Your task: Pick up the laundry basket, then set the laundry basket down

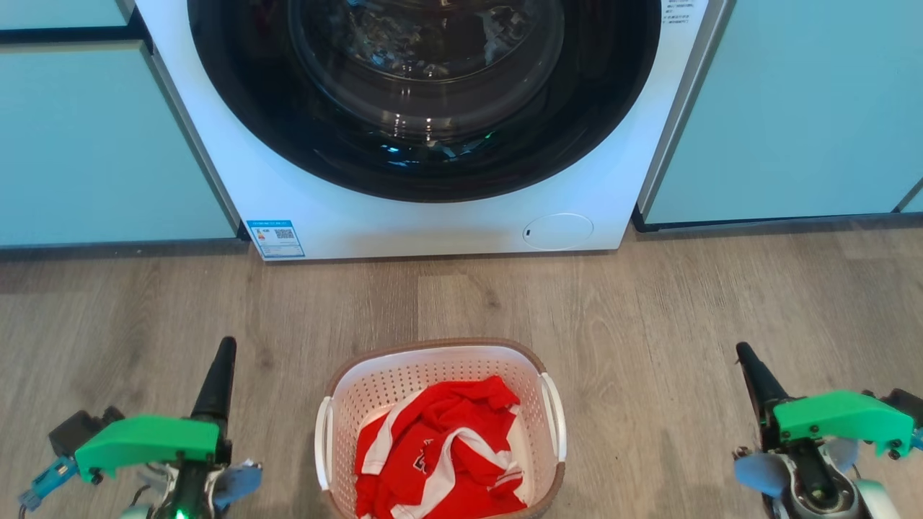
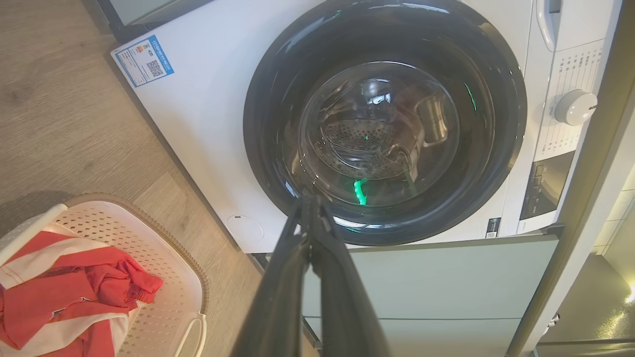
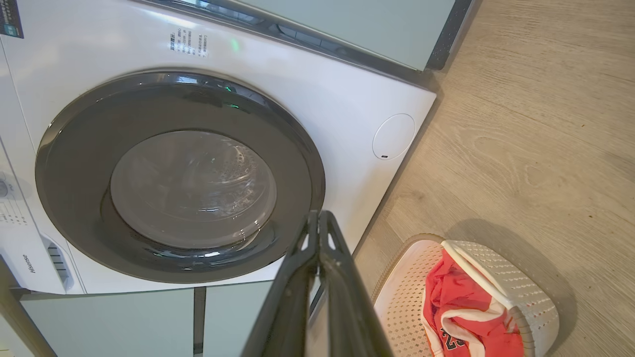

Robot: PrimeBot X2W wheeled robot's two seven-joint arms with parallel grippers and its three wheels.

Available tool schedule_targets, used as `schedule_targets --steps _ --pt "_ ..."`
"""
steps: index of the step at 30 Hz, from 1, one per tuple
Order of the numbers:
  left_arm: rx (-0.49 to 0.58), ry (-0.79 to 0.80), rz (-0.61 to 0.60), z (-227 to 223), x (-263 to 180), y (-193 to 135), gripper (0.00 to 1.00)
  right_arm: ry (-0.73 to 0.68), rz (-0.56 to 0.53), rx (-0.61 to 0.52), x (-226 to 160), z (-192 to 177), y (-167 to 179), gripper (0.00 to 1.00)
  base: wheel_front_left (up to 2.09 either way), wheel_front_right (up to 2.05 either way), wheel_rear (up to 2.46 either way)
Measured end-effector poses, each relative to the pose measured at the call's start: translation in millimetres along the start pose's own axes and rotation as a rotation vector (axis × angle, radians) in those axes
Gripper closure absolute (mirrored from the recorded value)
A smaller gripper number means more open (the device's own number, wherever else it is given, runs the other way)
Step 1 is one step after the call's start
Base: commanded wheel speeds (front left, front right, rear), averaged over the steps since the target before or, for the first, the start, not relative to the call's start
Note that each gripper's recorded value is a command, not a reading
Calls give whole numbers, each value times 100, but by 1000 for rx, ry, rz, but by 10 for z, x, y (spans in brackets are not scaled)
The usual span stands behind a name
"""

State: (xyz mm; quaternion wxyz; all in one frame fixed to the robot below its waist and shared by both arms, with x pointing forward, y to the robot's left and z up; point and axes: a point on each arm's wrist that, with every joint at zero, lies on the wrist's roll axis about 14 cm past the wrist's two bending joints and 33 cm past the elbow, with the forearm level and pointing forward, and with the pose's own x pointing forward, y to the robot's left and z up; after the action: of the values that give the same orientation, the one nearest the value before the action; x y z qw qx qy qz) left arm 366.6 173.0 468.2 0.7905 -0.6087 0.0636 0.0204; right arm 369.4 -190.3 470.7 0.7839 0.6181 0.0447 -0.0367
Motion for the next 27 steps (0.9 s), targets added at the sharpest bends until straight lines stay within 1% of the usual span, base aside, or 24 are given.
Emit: schedule_targets --steps 16,22,27 --pt "-187 -10 -11 87 18 -10 100 -21 5 170 10 111 -1 100 0 0 0" --pt "-258 -24 -25 151 47 -43 100 -25 25 234 44 157 55 100 0 0 0" --pt "-270 -23 -23 159 46 -35 100 -27 24 244 42 173 49 100 0 0 0"
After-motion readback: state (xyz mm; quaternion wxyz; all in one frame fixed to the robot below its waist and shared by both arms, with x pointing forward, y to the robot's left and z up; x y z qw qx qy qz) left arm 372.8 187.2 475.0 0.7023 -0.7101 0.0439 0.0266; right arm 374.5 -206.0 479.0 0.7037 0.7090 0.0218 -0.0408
